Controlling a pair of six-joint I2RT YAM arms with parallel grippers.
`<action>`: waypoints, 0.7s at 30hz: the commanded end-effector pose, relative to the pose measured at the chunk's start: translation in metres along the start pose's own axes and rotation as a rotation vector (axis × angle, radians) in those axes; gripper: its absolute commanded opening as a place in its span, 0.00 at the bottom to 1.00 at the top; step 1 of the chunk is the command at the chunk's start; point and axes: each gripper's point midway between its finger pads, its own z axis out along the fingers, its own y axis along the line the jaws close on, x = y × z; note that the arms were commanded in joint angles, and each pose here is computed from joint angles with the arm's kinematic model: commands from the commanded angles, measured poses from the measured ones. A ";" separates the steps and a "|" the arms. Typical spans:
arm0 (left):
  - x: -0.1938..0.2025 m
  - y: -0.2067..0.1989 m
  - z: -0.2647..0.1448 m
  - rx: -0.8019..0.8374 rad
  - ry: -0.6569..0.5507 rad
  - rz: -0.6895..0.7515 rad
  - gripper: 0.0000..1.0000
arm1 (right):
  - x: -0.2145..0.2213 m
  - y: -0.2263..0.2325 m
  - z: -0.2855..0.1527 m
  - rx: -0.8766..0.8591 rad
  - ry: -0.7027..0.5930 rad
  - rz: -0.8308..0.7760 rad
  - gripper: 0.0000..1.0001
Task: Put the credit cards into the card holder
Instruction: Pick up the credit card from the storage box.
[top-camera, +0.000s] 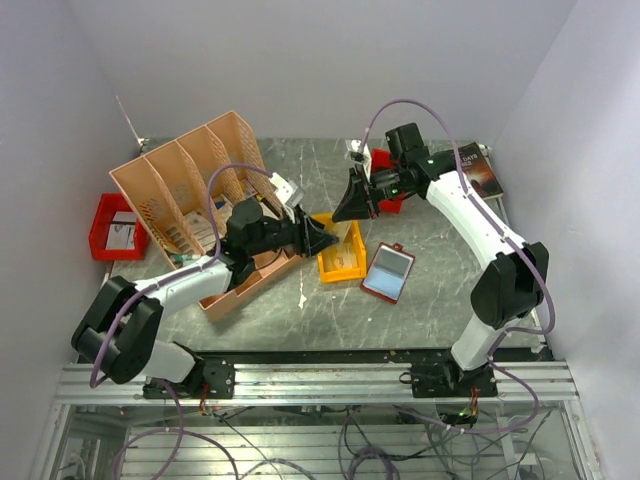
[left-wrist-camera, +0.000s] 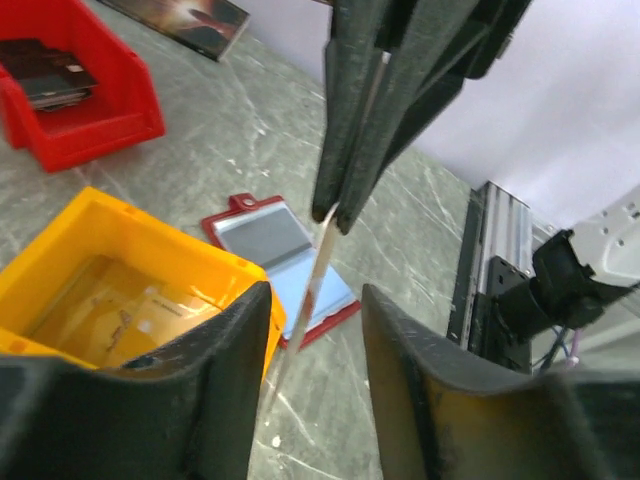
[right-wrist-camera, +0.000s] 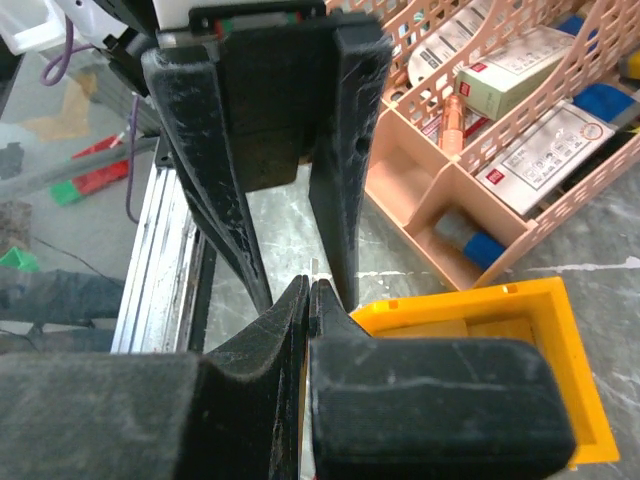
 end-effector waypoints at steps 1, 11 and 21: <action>-0.003 -0.027 0.007 0.121 0.016 0.026 0.41 | -0.002 0.015 0.002 -0.005 0.010 0.015 0.00; -0.018 -0.057 -0.020 0.179 -0.127 -0.024 0.07 | -0.013 0.025 -0.017 0.094 -0.010 0.002 0.53; -0.031 -0.100 -0.042 0.125 -0.387 -0.196 0.07 | -0.001 0.068 -0.046 0.053 -0.166 -0.073 0.90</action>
